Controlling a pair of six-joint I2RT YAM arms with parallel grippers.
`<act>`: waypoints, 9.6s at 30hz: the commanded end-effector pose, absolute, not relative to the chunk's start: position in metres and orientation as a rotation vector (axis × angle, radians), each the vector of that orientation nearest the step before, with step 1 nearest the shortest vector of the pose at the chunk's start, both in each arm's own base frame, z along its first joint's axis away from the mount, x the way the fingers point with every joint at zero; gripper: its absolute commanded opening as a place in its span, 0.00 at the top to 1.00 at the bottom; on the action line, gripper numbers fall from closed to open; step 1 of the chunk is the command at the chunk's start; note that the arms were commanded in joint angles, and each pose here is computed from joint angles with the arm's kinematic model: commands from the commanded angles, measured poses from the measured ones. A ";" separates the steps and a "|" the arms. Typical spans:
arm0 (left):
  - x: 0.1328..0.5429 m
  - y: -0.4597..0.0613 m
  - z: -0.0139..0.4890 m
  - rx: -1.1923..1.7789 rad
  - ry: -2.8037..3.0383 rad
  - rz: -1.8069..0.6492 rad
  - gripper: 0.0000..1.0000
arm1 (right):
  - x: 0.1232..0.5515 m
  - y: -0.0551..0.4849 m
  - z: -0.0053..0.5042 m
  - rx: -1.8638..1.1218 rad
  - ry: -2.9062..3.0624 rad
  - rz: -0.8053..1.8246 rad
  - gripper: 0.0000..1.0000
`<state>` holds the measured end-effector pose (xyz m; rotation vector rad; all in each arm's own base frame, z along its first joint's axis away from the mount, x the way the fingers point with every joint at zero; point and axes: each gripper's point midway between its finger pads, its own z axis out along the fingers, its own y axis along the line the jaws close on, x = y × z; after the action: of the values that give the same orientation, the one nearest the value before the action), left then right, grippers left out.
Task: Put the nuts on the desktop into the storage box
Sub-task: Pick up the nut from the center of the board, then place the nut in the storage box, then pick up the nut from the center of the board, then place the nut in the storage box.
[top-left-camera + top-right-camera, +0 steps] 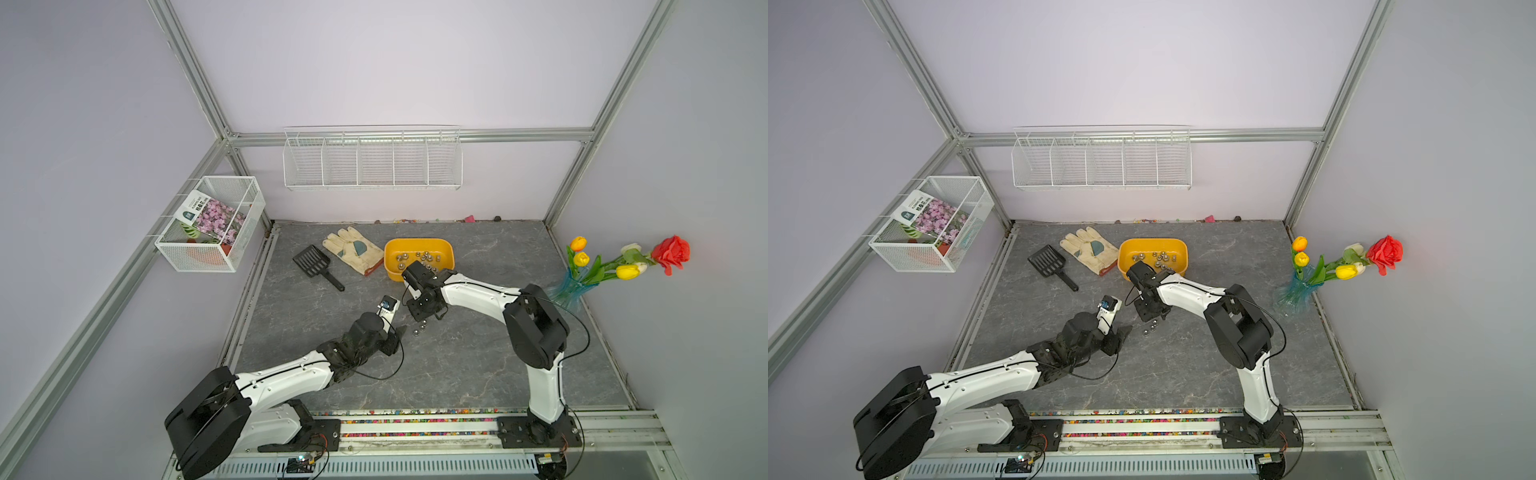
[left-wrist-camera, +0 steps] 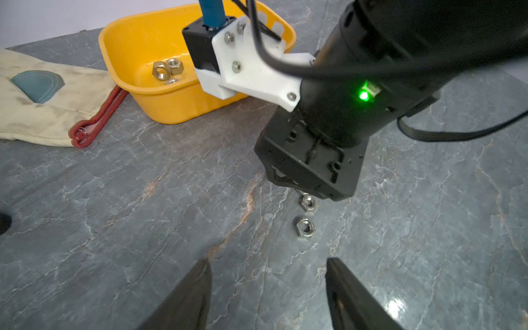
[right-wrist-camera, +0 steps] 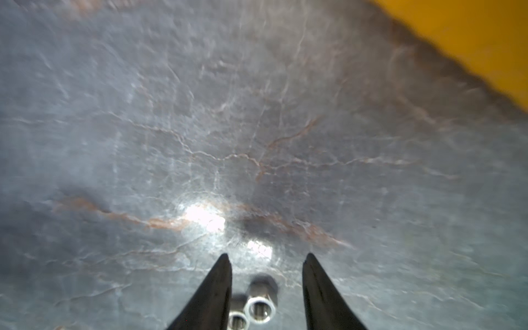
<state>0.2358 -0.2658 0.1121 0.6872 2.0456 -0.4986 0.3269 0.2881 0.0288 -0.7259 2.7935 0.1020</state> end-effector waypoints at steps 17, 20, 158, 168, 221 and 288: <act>0.199 -0.266 0.088 0.715 2.125 -0.487 0.34 | 0.281 0.260 -0.009 -0.669 2.869 -0.028 0.56; 0.198 -0.266 0.088 0.717 2.123 -0.488 0.34 | 0.279 0.251 -0.009 -0.660 2.868 -0.076 0.56; 0.245 -0.243 0.121 0.598 2.068 -0.493 0.34 | 0.281 0.269 0.033 -0.698 2.785 -0.024 0.58; 0.225 -0.227 0.117 0.542 2.088 -0.513 0.34 | 0.269 0.272 0.018 -0.707 2.809 -0.032 0.58; 0.267 -0.268 0.157 0.612 1.943 -0.464 0.33 | 0.348 0.253 0.088 -0.563 2.683 -0.009 0.83; 0.355 -0.292 0.172 0.651 1.867 -0.511 0.34 | 0.510 0.261 0.077 -0.437 2.683 0.159 0.62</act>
<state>0.3553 -0.2903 0.1457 0.6390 1.9188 -0.4932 0.5104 0.2595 0.0395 -0.4158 2.7429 0.1142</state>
